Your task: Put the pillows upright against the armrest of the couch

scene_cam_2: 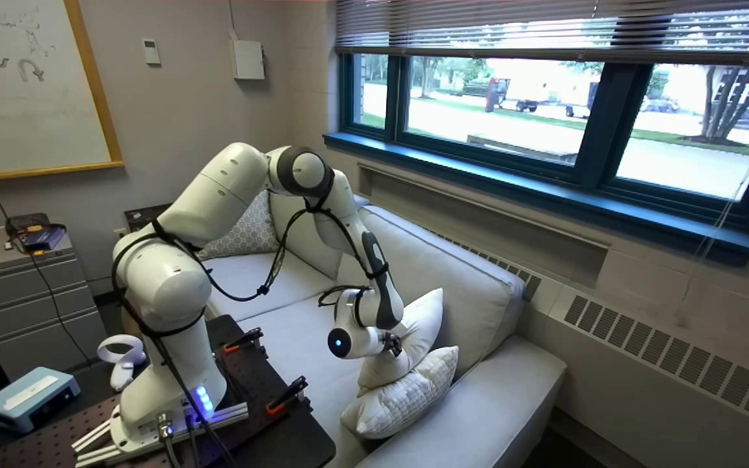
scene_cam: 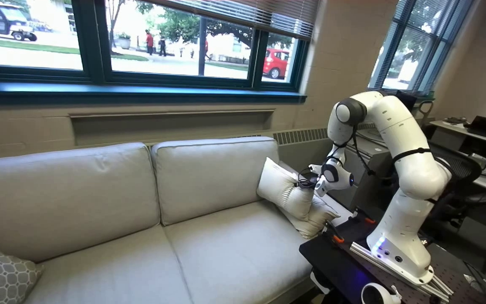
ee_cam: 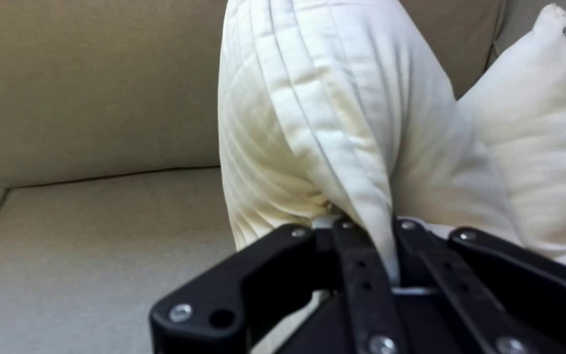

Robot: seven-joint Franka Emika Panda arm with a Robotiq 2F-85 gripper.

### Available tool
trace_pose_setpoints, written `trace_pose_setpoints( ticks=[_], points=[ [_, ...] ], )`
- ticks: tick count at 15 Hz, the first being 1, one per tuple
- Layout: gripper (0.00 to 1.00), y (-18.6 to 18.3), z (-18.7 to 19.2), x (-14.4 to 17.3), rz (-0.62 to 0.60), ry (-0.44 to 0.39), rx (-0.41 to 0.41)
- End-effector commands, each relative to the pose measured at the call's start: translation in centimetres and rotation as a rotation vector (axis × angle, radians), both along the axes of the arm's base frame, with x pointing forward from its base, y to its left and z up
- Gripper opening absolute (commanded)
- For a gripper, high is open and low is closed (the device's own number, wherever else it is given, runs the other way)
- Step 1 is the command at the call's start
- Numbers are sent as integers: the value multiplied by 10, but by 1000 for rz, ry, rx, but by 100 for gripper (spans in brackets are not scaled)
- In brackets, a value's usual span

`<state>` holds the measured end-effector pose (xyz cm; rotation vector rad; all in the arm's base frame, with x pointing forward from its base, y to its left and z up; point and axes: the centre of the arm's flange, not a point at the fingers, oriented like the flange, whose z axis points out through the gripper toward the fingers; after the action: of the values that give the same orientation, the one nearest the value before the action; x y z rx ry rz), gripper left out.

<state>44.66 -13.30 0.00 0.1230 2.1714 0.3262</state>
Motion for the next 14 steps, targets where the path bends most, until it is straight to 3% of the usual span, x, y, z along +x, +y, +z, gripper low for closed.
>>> trace_pose_setpoints(
  ticks=[1, 5, 11, 14],
  points=[
    [5, 47, -40, -13, 3, -22, 3],
    [5, 56, -49, -16, -21, -33, 43],
    [5, 64, -42, -10, -237, 43, 263],
    [4, 83, -36, 1, -279, 75, 355]
  ],
)
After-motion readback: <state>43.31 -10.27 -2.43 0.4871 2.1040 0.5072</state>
